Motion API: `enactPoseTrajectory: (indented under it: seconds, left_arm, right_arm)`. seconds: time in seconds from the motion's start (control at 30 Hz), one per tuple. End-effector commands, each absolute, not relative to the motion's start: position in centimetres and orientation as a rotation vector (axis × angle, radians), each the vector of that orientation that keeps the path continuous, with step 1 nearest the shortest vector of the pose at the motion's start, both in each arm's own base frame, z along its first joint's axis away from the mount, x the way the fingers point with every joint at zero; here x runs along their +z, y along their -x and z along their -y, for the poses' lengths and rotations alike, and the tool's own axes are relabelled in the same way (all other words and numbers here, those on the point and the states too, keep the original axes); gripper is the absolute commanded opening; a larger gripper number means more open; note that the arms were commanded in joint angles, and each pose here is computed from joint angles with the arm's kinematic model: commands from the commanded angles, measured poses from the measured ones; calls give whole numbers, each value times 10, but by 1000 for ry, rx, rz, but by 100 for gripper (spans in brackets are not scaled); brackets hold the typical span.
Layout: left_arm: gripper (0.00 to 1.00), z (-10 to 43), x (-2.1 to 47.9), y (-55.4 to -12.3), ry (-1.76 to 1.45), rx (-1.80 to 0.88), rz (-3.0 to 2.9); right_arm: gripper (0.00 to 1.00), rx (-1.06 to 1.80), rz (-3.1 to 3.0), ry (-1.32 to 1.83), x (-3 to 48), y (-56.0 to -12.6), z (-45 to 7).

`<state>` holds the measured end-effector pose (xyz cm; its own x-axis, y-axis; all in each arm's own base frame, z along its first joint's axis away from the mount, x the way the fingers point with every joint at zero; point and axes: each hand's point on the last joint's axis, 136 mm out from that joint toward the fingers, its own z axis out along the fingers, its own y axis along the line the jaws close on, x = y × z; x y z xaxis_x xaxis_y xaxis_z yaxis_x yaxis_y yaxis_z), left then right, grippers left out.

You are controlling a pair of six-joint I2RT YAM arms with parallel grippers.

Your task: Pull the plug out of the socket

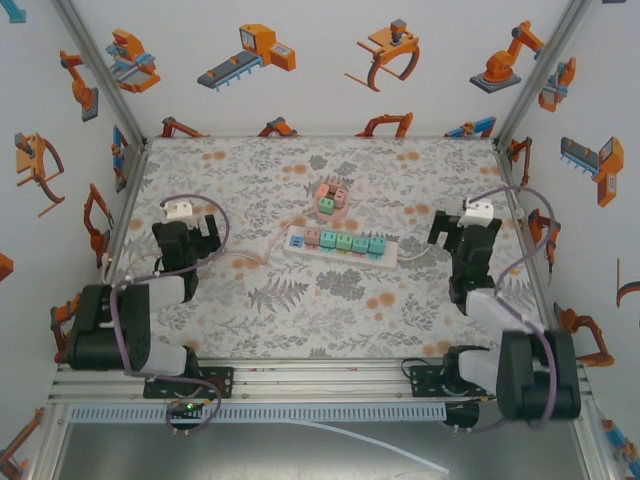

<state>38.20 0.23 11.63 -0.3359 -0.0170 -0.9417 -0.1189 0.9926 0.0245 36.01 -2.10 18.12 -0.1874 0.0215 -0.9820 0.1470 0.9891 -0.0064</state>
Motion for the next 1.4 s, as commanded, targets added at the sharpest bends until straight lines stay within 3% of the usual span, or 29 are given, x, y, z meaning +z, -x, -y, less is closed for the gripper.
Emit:
enactPoseTrajectory:
  seconds: [0.0,0.13,0.23,0.37,0.5,0.63,1.03,1.37]
  left_arm:
    - [97,-14,150,-369,200,186,-1869]
    - [97,-9,194,-354,402,54,-1850]
    - [97,8,212,-348,626,-197,-1901]
    - [97,89,224,-355,492,-564,-2017]
    - [100,154,214,-353,287,-606,-2199]
    - [96,187,190,-357,191,-618,-2324]
    - [88,231,114,-373,90,-687,-2585]
    - [82,234,79,-390,125,-621,-2639]
  right_arm:
    - [99,-22,-1735,-99,220,-350,10]
    - [98,60,-1681,46,259,-340,-14]
    - [96,154,-1632,308,273,-334,-54]
    - [94,152,-1509,737,270,-324,-113]
    - [97,178,-1437,1226,231,-301,-166]
    - [94,299,-1477,1489,202,-285,-187]
    - [72,520,-1722,1655,130,-316,-201]
    - [52,605,-1705,1651,102,-334,-215]
